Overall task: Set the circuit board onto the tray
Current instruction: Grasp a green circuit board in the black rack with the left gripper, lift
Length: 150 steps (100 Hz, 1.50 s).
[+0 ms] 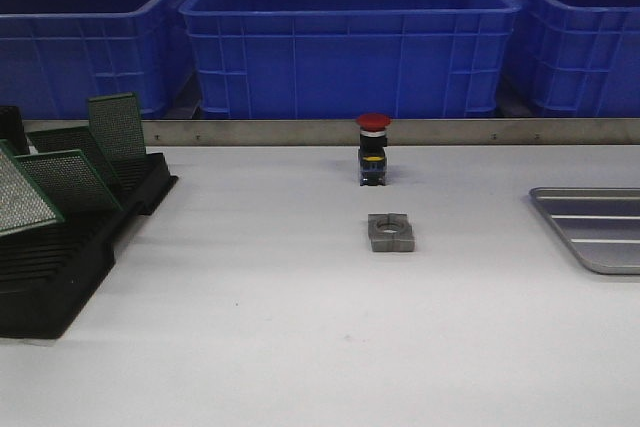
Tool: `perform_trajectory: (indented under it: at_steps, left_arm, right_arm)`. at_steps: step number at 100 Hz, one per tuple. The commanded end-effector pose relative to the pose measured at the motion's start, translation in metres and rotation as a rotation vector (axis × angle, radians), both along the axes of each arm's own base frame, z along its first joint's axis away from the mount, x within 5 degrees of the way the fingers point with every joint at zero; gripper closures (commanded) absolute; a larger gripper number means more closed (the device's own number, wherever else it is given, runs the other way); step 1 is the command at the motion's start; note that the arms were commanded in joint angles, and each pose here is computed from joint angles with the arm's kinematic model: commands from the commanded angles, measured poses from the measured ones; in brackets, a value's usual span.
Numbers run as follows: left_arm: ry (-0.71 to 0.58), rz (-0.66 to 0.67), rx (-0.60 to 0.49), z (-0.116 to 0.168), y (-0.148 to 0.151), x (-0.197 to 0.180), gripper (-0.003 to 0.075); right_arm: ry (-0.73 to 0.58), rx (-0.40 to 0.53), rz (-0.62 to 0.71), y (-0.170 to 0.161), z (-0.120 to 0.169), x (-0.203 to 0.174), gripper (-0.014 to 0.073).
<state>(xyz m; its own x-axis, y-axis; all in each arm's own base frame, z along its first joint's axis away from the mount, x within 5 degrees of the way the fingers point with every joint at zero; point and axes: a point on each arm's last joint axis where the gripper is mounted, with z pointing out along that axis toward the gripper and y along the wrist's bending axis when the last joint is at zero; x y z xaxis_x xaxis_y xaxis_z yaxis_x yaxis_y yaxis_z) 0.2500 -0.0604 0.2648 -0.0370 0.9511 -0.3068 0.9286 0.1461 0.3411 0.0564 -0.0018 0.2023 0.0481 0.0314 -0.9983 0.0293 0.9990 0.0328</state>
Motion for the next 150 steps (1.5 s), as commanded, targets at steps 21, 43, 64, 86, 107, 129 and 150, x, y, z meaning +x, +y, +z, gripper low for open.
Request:
perform_trajectory:
  at_steps: [21, 43, 64, 86, 107, 129, 150]
  left_arm:
    - [0.012, 0.02, -0.265, 0.043, -0.017, -0.023, 0.0741]
    - [0.103, -0.028, -0.429, 0.045, -0.038, -0.028, 0.0741]
    - [0.184, -0.136, -0.447, 0.035, -0.072, -0.034, 0.0741]
    - [0.297, -0.182, -0.535, 0.024, -0.106, -0.038, 0.0741]
    - [0.337, -0.216, -0.52, 0.015, -0.12, -0.041, 0.0741]
    - [0.335, -0.215, -0.52, 0.015, -0.12, -0.041, 0.0741]
    - [0.335, -0.215, -0.52, 0.015, -0.12, -0.041, 0.0741]
  right_arm:
    - [-0.109, -0.014, 0.003, 0.0, 0.012, -0.003, 0.0656]
    - [-0.109, -0.014, 0.003, 0.0, 0.012, -0.003, 0.0656]
    - [-0.111, -0.015, 0.003, 0.001, 0.012, -0.003, 0.0656]
    - [-0.099, -0.011, 0.003, 0.0, 0.011, -0.003, 0.0656]
    - [-0.066, 0.062, 0.006, 0.0, 0.02, -0.003, 0.0656]
    - [0.145, 0.111, 0.008, 0.001, 0.052, 0.002, 0.0656]
    - [0.384, 0.084, 0.007, 0.001, 0.079, 0.026, 0.0627]
